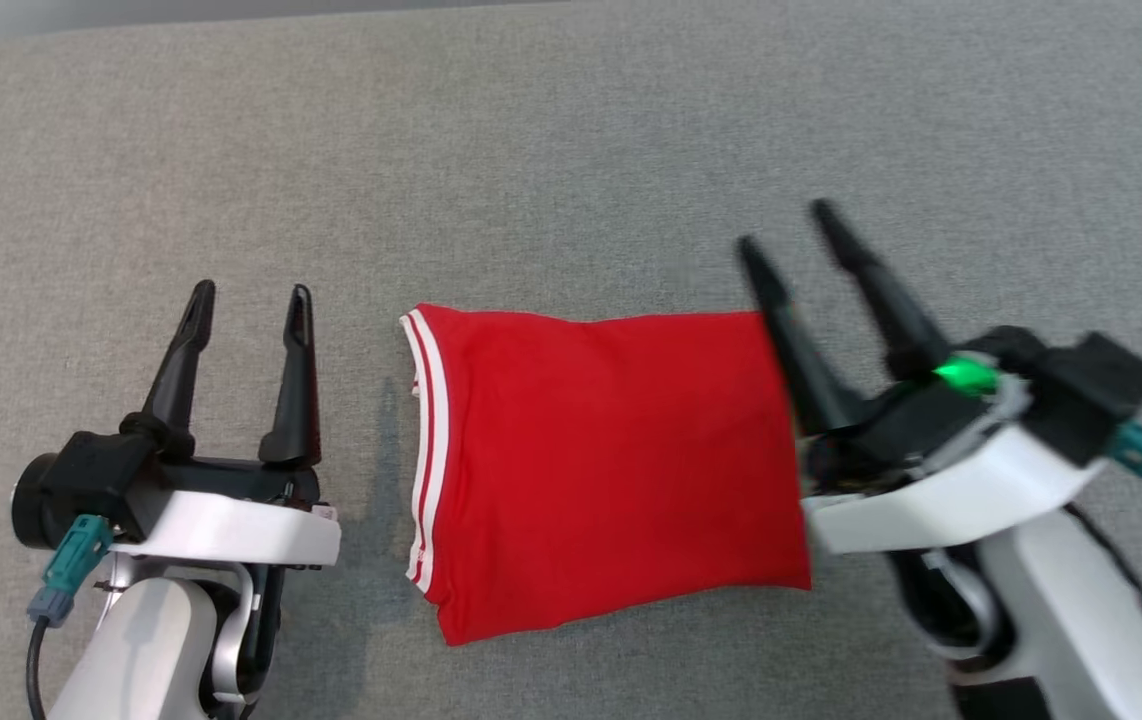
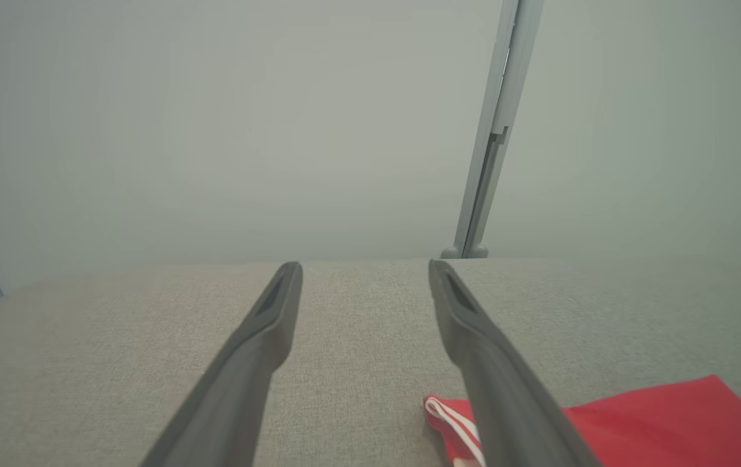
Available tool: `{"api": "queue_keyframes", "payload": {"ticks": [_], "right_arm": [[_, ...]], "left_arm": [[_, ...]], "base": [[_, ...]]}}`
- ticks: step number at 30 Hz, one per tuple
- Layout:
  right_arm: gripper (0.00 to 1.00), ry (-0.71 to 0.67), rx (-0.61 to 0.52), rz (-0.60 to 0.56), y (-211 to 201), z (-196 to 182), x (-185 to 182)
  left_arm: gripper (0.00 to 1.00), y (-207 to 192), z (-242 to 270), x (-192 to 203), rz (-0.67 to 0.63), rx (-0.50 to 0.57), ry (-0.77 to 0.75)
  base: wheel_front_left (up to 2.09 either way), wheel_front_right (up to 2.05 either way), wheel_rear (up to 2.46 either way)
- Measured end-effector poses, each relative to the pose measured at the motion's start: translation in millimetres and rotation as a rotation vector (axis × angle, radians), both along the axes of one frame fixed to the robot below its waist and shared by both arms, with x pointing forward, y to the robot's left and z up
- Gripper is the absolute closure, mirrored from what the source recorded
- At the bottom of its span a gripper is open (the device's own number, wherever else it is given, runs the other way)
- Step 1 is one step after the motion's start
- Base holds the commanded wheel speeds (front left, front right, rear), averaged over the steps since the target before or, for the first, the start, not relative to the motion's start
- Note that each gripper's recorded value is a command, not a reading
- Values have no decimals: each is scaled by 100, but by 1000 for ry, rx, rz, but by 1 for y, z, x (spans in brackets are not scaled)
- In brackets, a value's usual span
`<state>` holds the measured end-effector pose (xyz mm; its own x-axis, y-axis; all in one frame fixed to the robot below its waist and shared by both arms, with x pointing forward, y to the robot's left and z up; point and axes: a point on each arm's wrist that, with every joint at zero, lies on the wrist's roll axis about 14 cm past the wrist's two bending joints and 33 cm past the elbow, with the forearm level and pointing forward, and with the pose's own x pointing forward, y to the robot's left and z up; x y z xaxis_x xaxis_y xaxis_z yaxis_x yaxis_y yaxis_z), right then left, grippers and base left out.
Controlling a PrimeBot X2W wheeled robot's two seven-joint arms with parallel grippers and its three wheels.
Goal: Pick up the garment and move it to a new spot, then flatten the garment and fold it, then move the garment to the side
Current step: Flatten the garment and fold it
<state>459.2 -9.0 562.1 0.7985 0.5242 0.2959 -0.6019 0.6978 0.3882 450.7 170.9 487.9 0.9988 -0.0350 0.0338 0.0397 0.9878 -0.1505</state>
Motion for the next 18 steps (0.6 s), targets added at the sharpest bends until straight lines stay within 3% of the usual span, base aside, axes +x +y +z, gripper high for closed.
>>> {"api": "queue_keyframes", "payload": {"ticks": [9, 18], "right_arm": [[0, 23, -264, -378, -135, -20, 0], [0, 66, -338, -478, -167, -23, -35]], "left_arm": [[0, 10, 13, -7, 32, 27, -32], [0, 21, 25, -30, 61, 46, -48]], "base": [[0, 0, 0], [0, 0, 0]]}}
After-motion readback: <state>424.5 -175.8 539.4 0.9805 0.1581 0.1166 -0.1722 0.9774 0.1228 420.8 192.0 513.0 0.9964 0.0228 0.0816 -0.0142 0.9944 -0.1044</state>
